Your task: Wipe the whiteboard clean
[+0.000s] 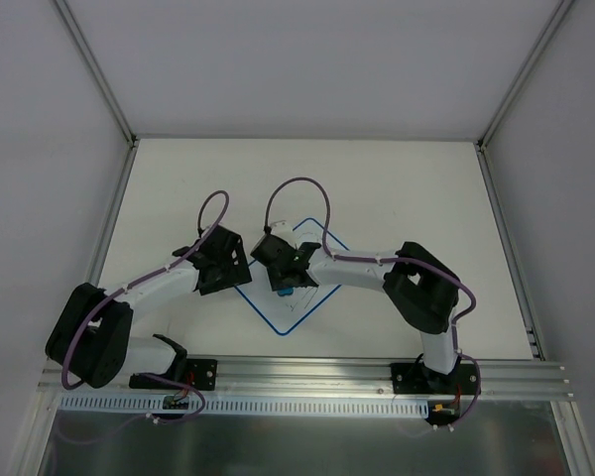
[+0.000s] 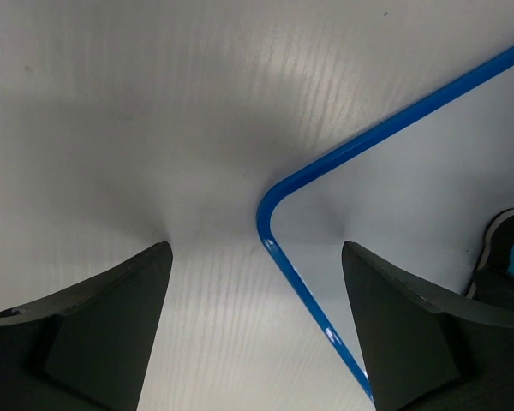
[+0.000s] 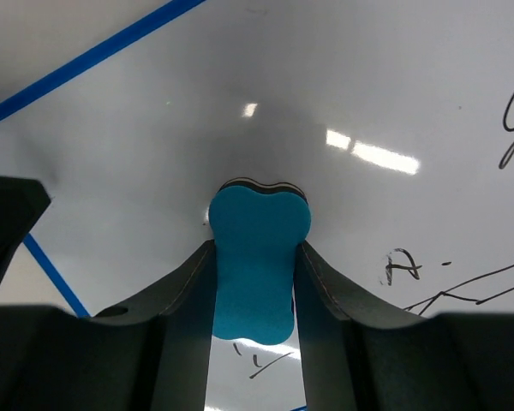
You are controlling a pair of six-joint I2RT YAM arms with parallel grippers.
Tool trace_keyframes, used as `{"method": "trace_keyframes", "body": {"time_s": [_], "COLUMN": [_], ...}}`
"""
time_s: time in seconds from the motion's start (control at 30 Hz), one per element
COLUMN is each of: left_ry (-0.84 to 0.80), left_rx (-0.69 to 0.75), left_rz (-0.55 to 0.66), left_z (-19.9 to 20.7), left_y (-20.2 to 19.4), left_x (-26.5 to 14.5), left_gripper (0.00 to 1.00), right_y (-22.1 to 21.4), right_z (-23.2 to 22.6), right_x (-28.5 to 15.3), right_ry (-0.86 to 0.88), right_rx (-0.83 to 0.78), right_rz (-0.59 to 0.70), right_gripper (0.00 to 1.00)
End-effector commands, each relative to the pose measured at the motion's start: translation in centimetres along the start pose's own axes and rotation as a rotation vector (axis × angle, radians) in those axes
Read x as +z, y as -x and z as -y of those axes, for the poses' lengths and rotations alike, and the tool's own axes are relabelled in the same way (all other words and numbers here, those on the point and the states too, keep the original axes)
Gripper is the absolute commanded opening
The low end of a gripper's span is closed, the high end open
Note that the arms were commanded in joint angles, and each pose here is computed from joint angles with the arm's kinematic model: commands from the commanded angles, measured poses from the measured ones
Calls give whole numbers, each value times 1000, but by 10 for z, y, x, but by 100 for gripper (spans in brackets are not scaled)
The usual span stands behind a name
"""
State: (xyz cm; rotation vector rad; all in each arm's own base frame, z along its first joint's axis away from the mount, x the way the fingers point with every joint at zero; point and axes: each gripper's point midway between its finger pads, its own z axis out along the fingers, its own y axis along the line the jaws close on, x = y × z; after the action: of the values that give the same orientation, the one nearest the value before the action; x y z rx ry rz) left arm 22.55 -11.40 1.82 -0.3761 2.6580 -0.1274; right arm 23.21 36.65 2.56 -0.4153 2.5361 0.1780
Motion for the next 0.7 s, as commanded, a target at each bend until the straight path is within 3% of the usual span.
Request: {"method": "trace_keyframes", "body": {"time_s": [0.0, 0.33, 0.67], "left_ry": [-11, 41, 54], "left_rx": [-41, -56, -62], "left_rz": [16, -32, -51], "left_z": [8, -2, -7], "left_y": [10, -5, -12], "left_x": [4, 17, 19], "left_gripper": [82, 81, 80], "right_y": [27, 28, 9], "right_z": [-33, -54, -17], "right_x": [-20, -15, 6], "right_ry": [123, 162, 52], "right_rx": [-36, -97, -44], "right_rz": [56, 49, -2], "right_gripper": [0, 0, 0]}}
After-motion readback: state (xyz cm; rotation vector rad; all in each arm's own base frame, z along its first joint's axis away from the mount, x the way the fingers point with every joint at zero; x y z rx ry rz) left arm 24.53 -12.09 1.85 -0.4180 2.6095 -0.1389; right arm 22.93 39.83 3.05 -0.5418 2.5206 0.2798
